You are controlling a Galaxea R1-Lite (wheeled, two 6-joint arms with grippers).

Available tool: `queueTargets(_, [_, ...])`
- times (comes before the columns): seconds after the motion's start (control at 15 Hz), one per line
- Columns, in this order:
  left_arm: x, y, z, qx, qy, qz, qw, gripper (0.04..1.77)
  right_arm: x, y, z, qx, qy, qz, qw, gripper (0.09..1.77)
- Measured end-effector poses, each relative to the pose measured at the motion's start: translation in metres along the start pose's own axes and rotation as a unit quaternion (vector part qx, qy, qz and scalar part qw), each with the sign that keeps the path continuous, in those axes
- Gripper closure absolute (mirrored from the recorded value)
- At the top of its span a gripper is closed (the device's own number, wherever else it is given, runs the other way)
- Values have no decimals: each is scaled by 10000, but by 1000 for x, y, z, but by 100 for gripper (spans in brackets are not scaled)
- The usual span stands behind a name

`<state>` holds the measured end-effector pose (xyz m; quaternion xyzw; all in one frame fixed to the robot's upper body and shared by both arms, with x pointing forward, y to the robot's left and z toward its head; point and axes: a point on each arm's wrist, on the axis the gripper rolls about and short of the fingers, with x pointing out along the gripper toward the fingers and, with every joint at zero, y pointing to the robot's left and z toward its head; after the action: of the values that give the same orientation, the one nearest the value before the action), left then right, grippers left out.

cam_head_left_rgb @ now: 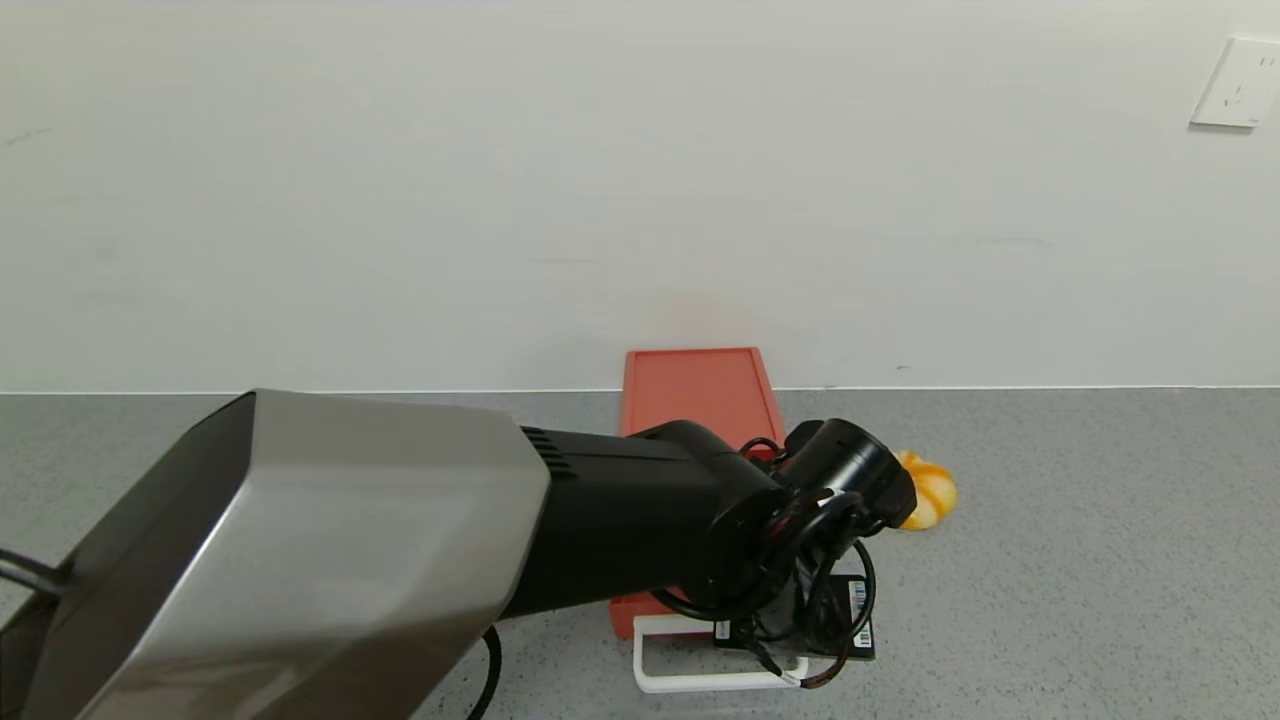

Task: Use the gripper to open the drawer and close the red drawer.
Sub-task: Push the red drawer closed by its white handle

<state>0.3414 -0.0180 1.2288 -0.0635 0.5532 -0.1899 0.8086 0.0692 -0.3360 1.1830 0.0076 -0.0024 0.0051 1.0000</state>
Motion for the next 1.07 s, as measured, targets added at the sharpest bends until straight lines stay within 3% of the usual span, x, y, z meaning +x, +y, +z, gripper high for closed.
queueTargets(0.6, [3, -1, 9, 14, -377, 228, 9990, 170, 0, 0, 0, 0, -2, 0, 10000, 15])
queueTargets(1.07, [4, 1, 14, -4, -431, 279, 9987, 170, 0, 0, 0, 2, 0, 0, 10000, 15])
